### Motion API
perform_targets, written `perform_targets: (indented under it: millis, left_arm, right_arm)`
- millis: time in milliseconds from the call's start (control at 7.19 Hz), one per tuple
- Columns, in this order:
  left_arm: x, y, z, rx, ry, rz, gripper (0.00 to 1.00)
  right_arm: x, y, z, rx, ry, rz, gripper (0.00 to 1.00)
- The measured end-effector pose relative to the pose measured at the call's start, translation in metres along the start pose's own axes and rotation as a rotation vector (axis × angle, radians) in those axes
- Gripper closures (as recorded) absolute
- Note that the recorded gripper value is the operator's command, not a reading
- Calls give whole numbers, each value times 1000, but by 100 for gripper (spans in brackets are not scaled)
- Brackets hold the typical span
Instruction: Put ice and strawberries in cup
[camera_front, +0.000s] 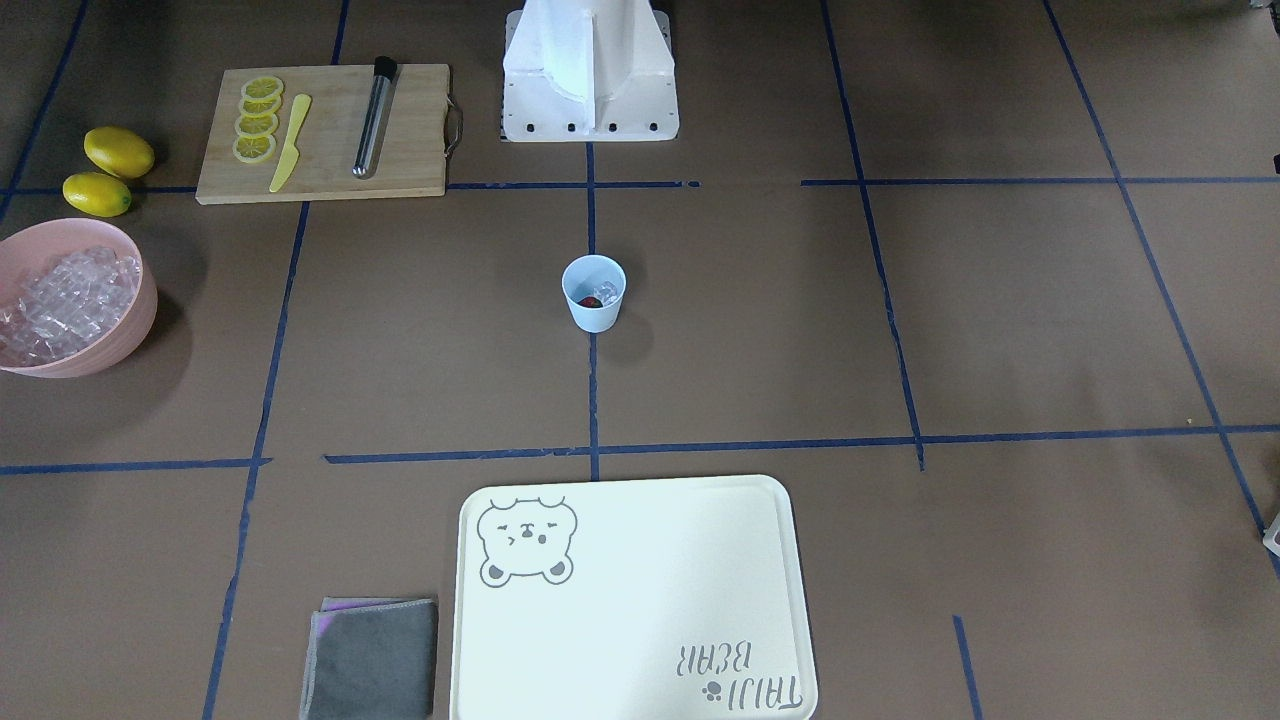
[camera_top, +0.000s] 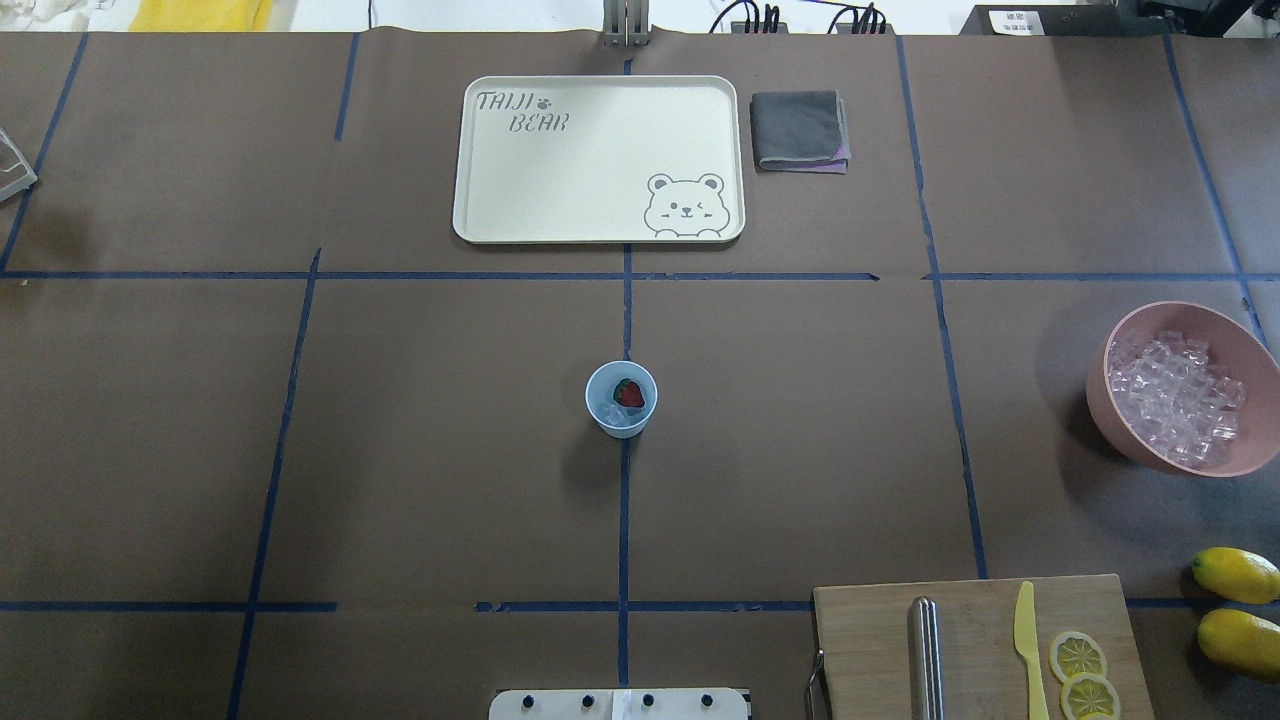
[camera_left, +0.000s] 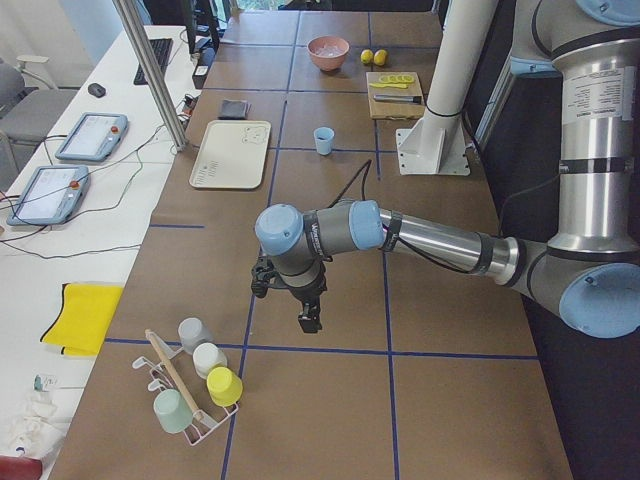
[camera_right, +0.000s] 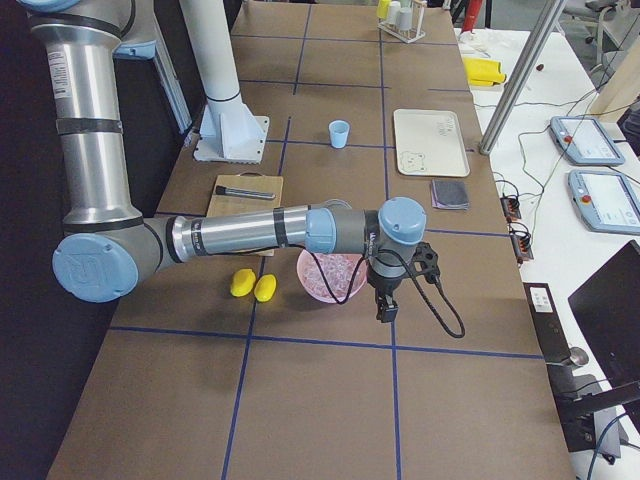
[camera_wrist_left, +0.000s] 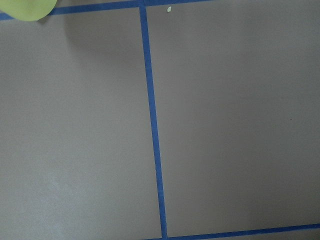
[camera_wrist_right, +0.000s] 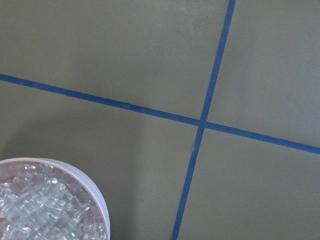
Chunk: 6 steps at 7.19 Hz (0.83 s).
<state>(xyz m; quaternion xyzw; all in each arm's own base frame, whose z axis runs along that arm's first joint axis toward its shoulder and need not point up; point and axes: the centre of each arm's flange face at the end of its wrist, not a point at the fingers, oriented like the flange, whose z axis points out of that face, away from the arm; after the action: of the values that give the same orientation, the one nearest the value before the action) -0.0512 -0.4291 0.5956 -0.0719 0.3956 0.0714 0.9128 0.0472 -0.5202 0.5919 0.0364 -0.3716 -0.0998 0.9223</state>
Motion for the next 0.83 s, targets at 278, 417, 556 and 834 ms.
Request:
perform_targets:
  millis: [278,417,556,834]
  left_arm:
    - [-10,-2,4,7,27,-32,0]
    - [-17,-3,1,37,35,-35,0]
    - [-24,-4,-2,71,35,-30,0]
    - [-35,-4,-13,122,21,-34,0]
  right_arm:
    - [10,12,3,-10,7,24,1]
    - [12,15,4,-14,10,27,1]
    - [14,17,5,-17,16,29,1]
    - [15,17,5,-17,28,28,1]
